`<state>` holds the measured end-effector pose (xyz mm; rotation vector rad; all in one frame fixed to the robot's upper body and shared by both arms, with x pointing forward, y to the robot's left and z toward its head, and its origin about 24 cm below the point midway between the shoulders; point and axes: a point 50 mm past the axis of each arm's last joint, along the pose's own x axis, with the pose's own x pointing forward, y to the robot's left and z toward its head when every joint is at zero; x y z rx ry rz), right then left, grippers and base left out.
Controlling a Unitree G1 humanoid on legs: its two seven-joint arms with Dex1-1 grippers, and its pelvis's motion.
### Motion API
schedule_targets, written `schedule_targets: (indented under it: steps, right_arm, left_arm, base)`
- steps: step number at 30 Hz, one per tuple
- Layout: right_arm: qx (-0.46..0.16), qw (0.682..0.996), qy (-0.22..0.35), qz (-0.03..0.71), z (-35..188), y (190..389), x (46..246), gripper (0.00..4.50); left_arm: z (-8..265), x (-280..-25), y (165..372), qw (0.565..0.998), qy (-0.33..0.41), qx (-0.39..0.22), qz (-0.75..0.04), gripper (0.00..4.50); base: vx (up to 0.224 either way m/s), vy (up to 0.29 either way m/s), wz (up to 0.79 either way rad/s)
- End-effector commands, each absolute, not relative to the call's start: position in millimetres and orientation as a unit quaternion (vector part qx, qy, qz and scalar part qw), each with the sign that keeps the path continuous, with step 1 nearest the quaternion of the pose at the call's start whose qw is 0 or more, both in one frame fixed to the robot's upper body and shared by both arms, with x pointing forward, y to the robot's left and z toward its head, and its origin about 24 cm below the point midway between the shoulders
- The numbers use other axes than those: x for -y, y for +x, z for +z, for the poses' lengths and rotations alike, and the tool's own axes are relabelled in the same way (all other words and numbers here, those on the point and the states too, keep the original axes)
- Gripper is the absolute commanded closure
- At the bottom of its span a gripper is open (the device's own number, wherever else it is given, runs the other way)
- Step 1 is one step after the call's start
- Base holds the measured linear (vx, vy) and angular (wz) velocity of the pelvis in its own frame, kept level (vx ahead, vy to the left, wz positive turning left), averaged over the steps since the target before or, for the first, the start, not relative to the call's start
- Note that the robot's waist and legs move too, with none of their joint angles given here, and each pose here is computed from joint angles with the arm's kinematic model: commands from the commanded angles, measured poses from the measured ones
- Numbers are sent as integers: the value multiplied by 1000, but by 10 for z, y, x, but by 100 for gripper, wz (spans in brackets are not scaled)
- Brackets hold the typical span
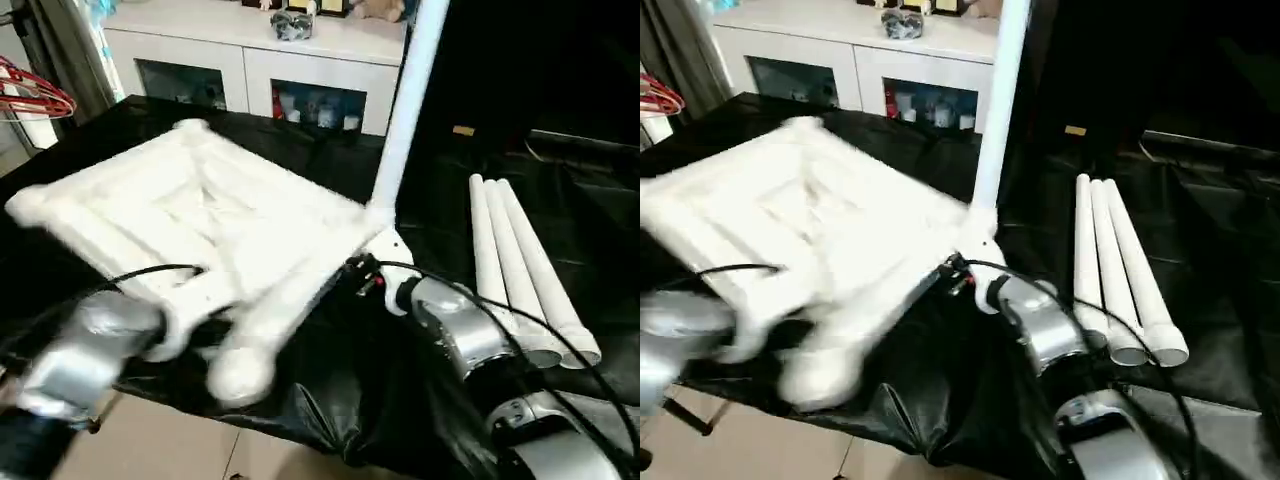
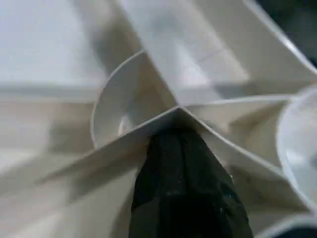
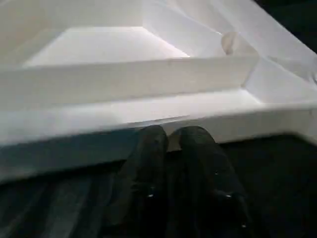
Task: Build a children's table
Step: Rotate table base
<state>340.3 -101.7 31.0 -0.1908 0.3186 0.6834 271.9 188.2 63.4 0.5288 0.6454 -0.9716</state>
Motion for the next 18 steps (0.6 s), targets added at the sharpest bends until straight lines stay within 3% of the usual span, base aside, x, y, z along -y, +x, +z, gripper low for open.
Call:
schedule_targets:
  steps: [1, 6, 14, 18]
  right_arm:
    - [-136, 942, -91, 294, 431, 3509, 1165, 405]
    - [-163, 946, -110, 259, 367, 3532, 1342, 447]
    - [-182, 929, -112, 303, 243, 3473, 1126, 447]
    - [-175, 927, -99, 316, 261, 3480, 1032, 447]
  left_arm:
    - [703, -1883, 2772, 807, 259, -286, -447, 450]
    - [726, -1883, 2767, 799, 258, -285, -463, 450]
    - [652, -1692, 2695, 772, 234, -293, -513, 450]
    - [564, -1551, 2768, 774, 233, -288, -514, 450]
  base:
    - [0, 0, 0]
    - [0, 0, 0]
    - [0, 0, 0]
    - [0, 0, 0]
